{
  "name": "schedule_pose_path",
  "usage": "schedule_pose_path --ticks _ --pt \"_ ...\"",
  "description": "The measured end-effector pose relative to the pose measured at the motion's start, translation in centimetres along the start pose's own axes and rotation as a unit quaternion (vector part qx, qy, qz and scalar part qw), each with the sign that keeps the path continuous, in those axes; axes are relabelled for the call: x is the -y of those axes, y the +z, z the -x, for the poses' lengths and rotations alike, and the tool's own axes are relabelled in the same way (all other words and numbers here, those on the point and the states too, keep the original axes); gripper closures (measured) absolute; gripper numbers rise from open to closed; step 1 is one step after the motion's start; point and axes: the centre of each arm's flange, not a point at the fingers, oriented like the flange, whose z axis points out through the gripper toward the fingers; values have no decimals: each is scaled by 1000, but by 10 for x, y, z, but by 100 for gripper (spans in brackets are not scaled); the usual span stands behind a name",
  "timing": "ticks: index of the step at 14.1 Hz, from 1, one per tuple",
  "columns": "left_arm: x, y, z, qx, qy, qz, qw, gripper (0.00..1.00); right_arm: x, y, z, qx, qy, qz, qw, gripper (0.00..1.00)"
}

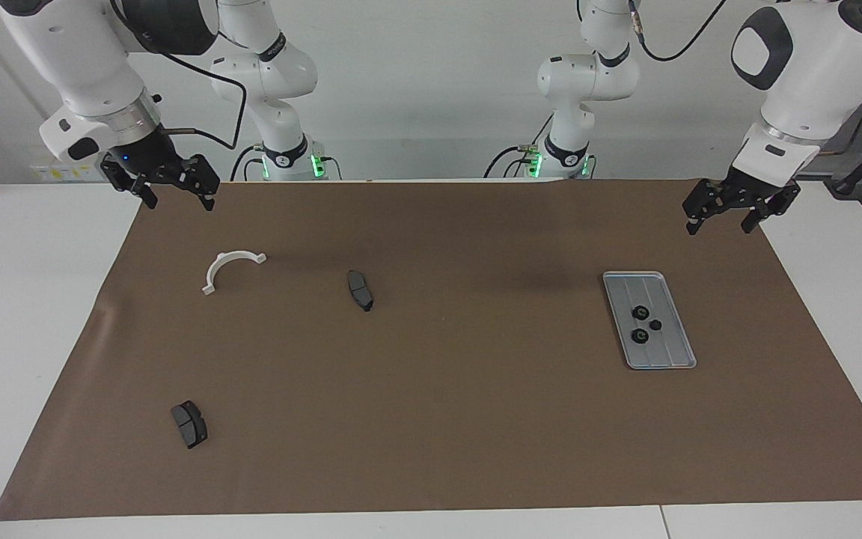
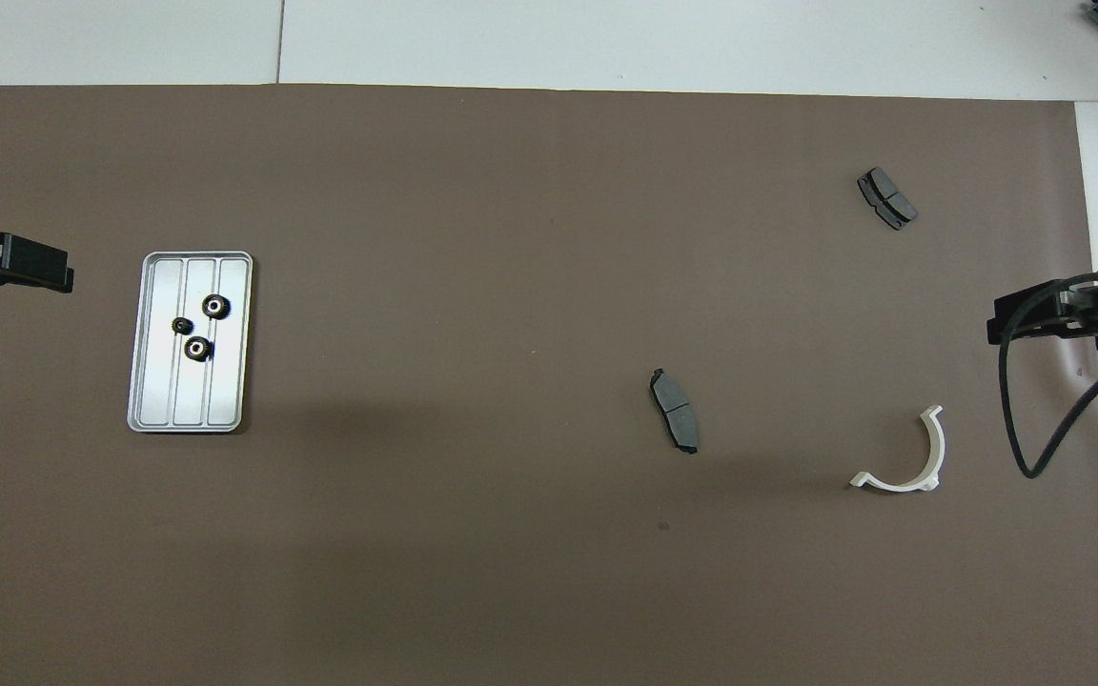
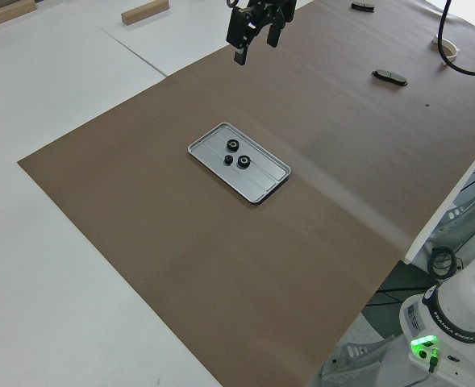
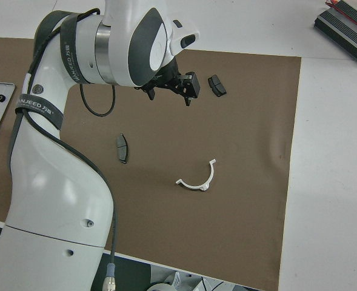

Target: Place bearing gear from tray to pile

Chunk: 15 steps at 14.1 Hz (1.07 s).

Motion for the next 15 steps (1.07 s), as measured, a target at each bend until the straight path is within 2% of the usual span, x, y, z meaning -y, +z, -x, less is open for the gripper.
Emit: schedule_pose_path --ticks 5,9,11,15 --pt "-1 -9 4 -8 1 0 1000 0 0 0 0 0 0 0 1000 0" --pt "-7 4 1 -18 5 0 1000 0 0 0 0 0 0 0 1000 0" --pt "-13 23 -10 -22 5 -1 1000 0 0 0 0 0 0 0 1000 0" --pt "-25 97 -54 -38 3 0 999 0 0 0 0 0 0 0 1000 0"
